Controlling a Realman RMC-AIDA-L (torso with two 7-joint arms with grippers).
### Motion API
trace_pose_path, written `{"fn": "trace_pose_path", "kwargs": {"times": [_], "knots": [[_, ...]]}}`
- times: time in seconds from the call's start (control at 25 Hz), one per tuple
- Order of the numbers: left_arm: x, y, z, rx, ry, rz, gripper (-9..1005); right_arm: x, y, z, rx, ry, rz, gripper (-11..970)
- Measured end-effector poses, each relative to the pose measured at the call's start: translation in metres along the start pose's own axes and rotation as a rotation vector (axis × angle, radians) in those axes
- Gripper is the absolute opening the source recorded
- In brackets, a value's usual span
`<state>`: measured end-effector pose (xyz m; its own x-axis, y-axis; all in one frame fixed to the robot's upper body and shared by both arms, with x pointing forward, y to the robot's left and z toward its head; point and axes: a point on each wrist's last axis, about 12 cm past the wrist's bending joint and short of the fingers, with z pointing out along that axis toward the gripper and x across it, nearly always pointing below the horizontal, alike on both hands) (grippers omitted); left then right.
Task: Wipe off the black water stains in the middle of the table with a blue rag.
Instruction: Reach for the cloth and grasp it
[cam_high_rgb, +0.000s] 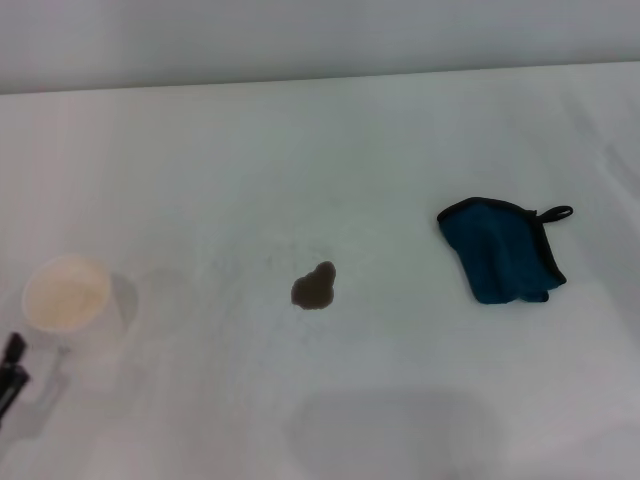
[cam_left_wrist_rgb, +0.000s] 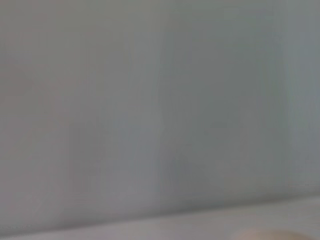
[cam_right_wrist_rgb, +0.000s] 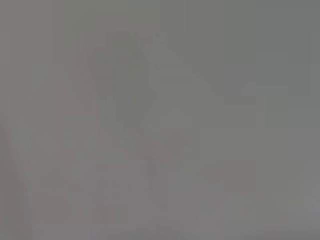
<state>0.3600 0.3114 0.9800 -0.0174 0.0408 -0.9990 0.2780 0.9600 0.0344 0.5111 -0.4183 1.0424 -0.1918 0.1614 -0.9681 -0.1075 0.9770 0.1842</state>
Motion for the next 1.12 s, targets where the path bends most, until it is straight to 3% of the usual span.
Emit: {"fn": "trace_pose_path", "kwargs": {"times": [0.28, 0.56, 0.8, 1.12], "knots": [[-0.009, 0.017, 0.008, -0.08, -0.064, 0.021, 882, -0.035, -0.011, 0.006, -0.059, 0.192, 0.164, 843], [-0.019, 0.031, 0.03, -0.099, -0.113, 0.053, 880, -0.093, 0.004, 0.026, -0.118, 0.446, 0.244, 841], [-0.03, 0.046, 0.052, -0.149, -0.165, 0.083, 880, -0.139, 0.055, 0.052, -0.174, 0.738, 0.11, 840], [-0.047, 0.057, 0.081, -0.156, -0.234, 0.124, 879, -0.148, 0.132, 0.081, -0.167, 0.985, -0.081, 841]]}}
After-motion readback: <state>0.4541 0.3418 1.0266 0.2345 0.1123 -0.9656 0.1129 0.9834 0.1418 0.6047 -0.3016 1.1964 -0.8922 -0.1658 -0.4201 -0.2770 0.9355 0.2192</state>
